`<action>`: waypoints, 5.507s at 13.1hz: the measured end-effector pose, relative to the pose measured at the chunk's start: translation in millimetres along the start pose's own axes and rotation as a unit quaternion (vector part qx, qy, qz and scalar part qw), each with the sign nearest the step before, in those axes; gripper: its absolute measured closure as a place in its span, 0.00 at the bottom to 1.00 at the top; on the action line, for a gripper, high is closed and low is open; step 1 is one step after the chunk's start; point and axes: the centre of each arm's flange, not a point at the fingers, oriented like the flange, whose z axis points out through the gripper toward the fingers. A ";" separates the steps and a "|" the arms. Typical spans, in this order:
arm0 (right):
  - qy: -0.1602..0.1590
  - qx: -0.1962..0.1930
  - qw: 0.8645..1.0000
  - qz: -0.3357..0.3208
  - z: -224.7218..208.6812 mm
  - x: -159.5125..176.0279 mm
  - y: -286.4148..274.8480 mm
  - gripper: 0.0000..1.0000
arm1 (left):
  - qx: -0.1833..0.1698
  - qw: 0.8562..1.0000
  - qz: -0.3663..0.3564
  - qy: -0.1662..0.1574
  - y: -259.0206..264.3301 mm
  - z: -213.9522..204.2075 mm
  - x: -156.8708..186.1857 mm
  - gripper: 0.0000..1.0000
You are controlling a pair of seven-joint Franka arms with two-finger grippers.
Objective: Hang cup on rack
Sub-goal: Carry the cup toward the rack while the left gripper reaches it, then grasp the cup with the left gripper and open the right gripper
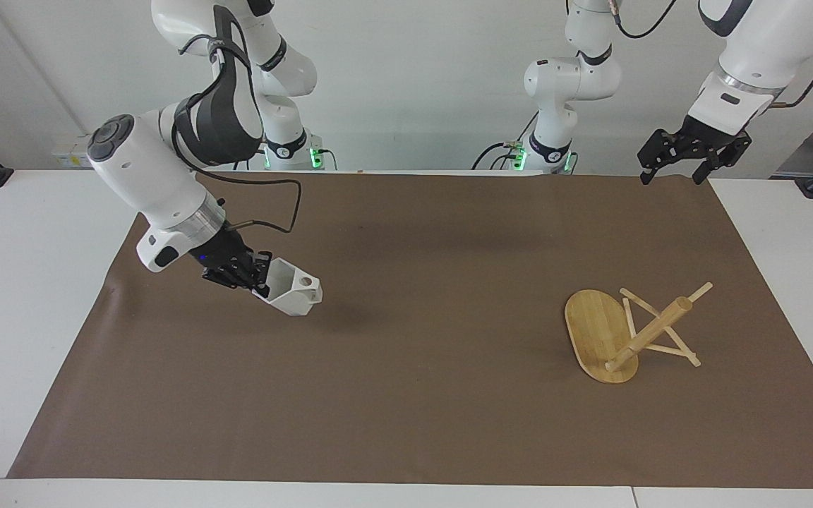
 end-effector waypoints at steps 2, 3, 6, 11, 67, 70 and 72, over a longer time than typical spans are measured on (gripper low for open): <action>-0.004 0.037 0.999 0.018 3.2 -2.0 -17.1 0.95 | -0.010 0.999 -0.036 0.003 6.9 0.0 0.6 0.00; -0.008 0.056 0.998 0.035 5.3 -3.5 -27.6 0.95 | -0.015 0.999 -0.052 0.005 11.4 0.2 1.1 0.00; -0.021 0.091 0.994 0.047 13.8 -11.7 -69.5 0.95 | -0.040 0.993 -0.111 0.011 19.3 0.2 3.6 0.00; -0.036 0.127 0.991 0.033 24.1 -25.6 -120.4 0.95 | -0.086 0.974 -0.207 0.011 27.8 1.4 7.9 0.00; -0.001 0.328 0.934 0.137 65.5 -130.8 -353.8 0.95 | -0.192 0.616 -0.715 -0.268 80.0 77.4 23.1 0.00; -0.002 0.328 0.935 0.138 66.6 -130.8 -353.6 0.95 | -0.192 0.616 -0.716 -0.269 77.1 74.3 21.7 0.00; -0.002 0.328 0.935 0.138 66.9 -130.8 -353.6 0.95 | -0.192 0.615 -0.716 -0.269 76.9 73.7 21.3 0.01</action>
